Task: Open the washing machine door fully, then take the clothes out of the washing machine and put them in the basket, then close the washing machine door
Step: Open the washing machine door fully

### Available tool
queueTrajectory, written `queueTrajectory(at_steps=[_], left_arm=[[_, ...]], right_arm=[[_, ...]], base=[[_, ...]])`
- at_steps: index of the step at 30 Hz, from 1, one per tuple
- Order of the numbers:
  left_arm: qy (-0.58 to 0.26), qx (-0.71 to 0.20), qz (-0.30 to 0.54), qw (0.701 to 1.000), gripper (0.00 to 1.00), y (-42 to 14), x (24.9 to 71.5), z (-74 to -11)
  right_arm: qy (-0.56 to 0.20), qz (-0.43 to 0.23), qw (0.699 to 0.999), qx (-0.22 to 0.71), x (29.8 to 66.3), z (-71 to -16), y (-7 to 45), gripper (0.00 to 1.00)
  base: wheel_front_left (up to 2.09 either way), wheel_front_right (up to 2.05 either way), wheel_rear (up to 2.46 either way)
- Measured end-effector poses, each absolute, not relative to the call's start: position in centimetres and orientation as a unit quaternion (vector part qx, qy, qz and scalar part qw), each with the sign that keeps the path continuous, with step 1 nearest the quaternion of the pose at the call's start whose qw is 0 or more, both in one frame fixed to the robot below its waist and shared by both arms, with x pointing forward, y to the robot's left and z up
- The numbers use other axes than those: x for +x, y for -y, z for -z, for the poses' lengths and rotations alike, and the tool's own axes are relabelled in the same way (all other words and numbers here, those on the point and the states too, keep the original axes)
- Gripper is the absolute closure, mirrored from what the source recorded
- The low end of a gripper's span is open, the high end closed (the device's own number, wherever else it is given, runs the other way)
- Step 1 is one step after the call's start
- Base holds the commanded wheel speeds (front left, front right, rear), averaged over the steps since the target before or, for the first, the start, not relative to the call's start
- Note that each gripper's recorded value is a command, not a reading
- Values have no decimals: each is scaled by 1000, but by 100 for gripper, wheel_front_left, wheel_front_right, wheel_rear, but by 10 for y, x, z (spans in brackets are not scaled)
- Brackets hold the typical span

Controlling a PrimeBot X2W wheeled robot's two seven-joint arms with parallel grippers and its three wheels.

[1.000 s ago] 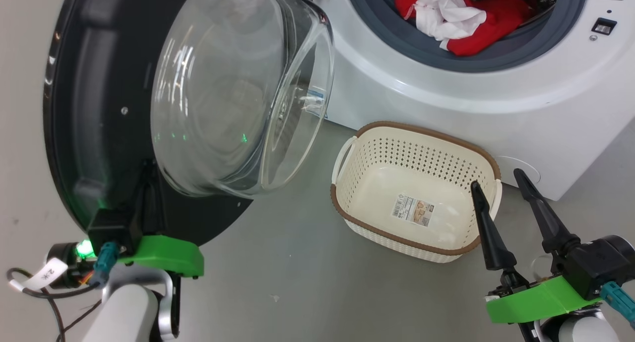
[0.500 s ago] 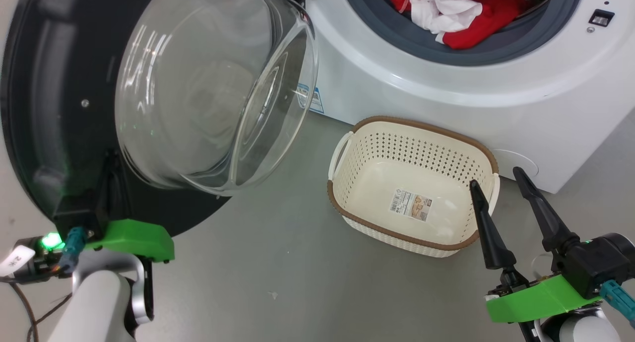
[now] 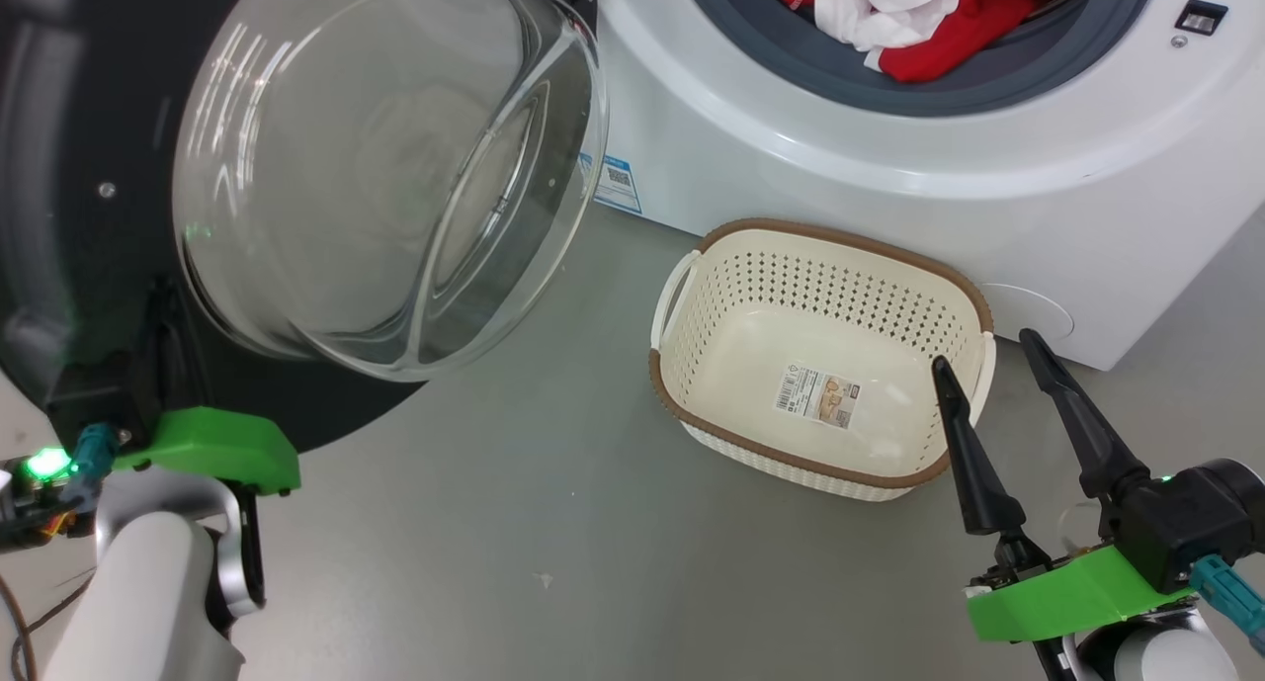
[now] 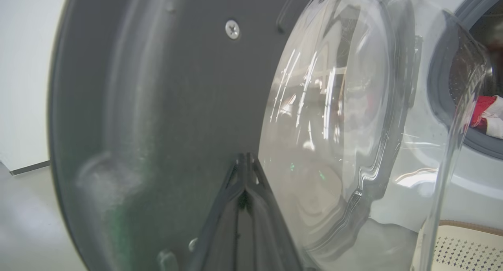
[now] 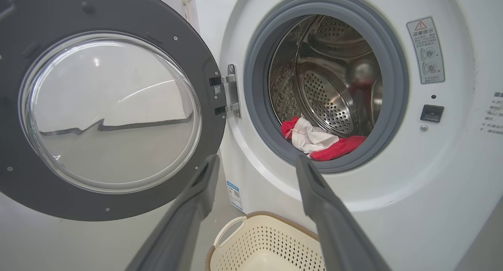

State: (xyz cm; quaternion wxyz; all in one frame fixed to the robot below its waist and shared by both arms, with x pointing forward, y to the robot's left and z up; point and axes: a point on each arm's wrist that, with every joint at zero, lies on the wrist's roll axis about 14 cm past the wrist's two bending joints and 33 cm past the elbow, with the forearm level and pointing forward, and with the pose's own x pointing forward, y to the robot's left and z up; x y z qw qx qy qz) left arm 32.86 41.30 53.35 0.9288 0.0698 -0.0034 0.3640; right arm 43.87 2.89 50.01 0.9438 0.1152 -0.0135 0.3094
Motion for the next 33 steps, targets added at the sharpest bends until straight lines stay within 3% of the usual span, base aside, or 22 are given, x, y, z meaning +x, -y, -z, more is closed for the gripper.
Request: queueTrajectory(at_steps=[33], left_arm=[[20,54,-380,923,100,-419,335,-538]], right_arm=[[16,-302,947,108,440,-501,-22,0]], base=[[0,0,0]])
